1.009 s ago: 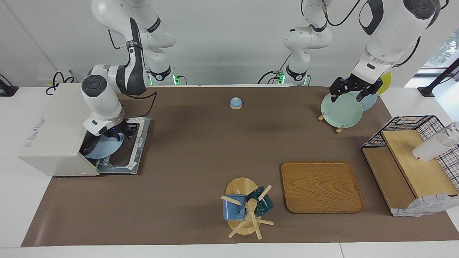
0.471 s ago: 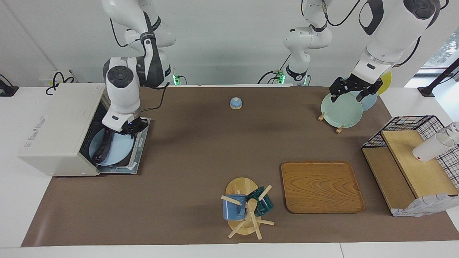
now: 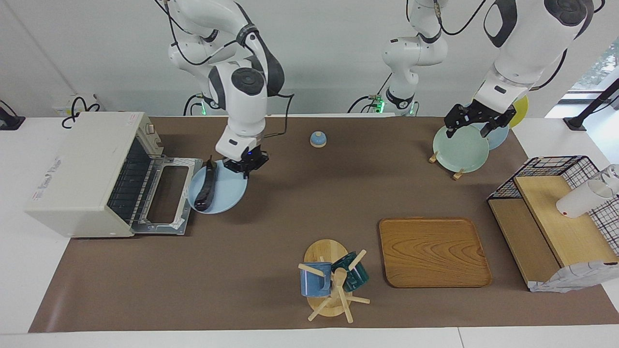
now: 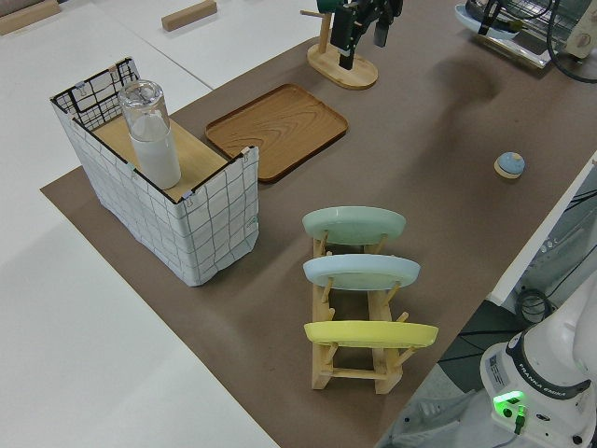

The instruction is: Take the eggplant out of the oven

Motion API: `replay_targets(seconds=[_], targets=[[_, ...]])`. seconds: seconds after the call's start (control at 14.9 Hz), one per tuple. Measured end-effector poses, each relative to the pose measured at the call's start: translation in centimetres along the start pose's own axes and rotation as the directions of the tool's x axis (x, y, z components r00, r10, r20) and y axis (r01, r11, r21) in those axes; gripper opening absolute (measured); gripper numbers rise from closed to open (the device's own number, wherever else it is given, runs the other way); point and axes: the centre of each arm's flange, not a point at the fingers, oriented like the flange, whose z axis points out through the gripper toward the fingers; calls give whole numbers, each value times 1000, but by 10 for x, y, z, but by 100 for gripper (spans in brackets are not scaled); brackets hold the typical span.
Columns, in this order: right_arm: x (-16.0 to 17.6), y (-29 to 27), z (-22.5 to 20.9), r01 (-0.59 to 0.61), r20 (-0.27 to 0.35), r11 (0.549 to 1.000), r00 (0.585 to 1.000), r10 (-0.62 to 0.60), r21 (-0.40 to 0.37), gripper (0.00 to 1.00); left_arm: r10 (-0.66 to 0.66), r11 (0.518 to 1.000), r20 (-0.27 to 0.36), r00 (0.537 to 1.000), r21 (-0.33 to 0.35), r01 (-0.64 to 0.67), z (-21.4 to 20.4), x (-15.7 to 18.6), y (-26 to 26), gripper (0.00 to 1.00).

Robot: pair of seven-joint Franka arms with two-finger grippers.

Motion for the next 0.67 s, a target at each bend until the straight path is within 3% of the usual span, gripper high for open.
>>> replay_targets(seconds=[0.27,0.67], targets=[[23,-99,-19,-74,11,997,997,74,-7,3,0,1000,0,1000,0,0,0,0,0,100],[39,-188,4,-72,-18,997,997,72,0,3,0,1000,0,1000,0,0,0,0,0,100]])
